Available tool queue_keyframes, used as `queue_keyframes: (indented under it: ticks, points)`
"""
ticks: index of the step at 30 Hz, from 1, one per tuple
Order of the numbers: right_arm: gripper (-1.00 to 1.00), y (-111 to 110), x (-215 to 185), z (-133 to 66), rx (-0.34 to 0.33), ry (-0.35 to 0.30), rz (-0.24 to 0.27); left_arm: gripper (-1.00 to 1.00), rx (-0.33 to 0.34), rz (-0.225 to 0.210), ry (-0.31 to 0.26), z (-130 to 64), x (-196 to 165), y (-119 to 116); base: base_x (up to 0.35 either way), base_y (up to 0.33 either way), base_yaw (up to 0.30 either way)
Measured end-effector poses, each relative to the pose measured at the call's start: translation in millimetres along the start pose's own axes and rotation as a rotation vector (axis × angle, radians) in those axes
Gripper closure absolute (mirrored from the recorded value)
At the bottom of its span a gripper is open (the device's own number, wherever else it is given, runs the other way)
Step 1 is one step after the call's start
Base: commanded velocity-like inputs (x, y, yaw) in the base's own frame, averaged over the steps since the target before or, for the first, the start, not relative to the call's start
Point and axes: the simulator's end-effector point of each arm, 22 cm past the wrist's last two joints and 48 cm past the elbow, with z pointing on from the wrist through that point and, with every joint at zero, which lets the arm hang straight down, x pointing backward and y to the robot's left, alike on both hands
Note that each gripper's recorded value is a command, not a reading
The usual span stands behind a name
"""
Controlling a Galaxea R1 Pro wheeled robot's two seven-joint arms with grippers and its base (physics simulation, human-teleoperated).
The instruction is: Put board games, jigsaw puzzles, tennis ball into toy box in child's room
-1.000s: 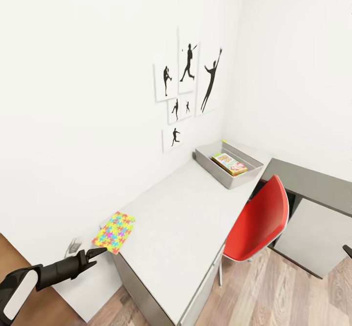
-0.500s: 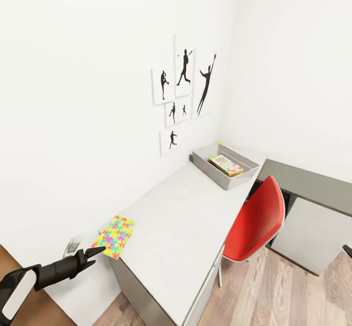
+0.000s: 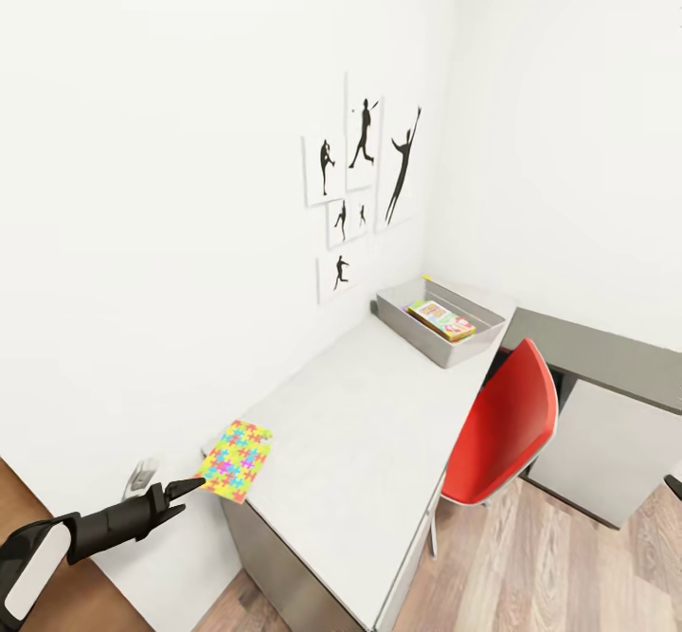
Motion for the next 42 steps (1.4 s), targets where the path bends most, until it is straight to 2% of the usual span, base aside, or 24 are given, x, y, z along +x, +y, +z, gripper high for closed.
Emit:
queue_keyframes:
  ticks: [13, 29, 42]
  points:
    - [-1.0, 1, 0, 0.0, 0.0, 0.0, -0.002, -1.0, 0.003, 0.002, -0.003, -0.3, -1, -1, -0.011, 0.019, -0.015]
    - [-1.0, -12, 7, -1.3, -0.001, 0.0, -0.002, -1.0, -0.001, 0.003, -0.007, 10.0, -1, 12, 0.0, 0.0, 0.0]
    - [-1.0, -23, 14, -3.5, 0.0, -0.003, -0.009, -1.0, -0.007, 0.03, -0.04, 17.8, -7, 25, 0.0, 0.0, 0.0]
